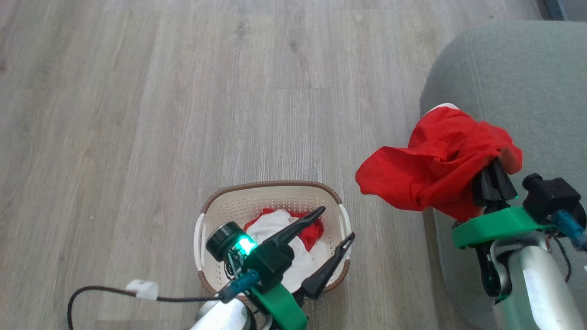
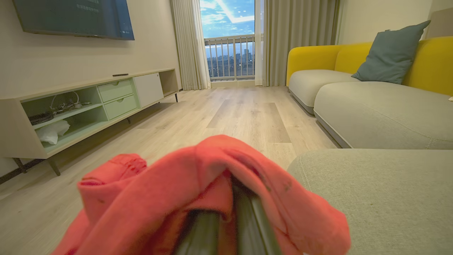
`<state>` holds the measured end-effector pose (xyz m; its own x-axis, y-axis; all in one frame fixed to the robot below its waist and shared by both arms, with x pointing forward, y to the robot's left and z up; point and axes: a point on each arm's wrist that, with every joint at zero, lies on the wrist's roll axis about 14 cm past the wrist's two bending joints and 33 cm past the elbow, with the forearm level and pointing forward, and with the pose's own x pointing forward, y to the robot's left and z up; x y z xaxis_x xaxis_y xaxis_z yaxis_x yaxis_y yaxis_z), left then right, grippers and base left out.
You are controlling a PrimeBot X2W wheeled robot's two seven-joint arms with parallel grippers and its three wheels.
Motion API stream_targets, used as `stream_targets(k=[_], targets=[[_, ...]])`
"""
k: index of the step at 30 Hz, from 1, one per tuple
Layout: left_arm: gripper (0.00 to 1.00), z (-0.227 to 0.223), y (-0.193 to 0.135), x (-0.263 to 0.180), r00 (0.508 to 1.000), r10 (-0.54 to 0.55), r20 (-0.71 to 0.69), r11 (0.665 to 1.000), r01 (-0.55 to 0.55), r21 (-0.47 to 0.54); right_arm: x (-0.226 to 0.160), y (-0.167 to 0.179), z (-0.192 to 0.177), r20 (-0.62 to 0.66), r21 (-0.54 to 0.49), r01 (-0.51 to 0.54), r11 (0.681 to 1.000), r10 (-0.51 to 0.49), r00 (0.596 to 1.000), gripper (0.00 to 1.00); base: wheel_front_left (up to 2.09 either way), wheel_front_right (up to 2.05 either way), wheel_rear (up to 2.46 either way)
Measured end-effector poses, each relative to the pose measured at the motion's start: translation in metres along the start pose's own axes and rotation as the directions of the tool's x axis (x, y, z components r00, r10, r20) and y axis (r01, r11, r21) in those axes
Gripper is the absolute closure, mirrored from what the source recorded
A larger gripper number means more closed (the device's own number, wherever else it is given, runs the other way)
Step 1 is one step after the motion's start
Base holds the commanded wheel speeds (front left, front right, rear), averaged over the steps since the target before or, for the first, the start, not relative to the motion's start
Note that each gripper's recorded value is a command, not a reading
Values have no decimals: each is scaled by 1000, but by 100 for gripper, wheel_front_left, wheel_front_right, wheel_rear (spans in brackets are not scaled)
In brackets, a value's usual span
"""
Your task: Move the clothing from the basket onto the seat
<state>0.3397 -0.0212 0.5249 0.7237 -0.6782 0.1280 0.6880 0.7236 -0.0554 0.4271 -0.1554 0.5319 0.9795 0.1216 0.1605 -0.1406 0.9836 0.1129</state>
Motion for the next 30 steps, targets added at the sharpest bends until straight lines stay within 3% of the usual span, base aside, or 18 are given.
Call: stream_targets(k=[6,14,24,30], targets=[[0,-2,-3,8,1000,-20,1,1000,20,-16,-8,-20,4,8,-11,56,998,-56,998,100,0,0,0],[0,-11,-27,26,992,-124,-7,991,123,-42,-28,-60,17,33,-50,173,984,-171,985,100,0,0,0],[0,-22,-67,46,958,-286,-9,955,285,-80,-66,-112,35,68,-98,334,937,-329,942,100,0,0,0],[0,-29,-93,56,922,-387,-3,917,384,-108,-96,-141,43,79,-116,437,892,-430,899,100,0,0,0]])
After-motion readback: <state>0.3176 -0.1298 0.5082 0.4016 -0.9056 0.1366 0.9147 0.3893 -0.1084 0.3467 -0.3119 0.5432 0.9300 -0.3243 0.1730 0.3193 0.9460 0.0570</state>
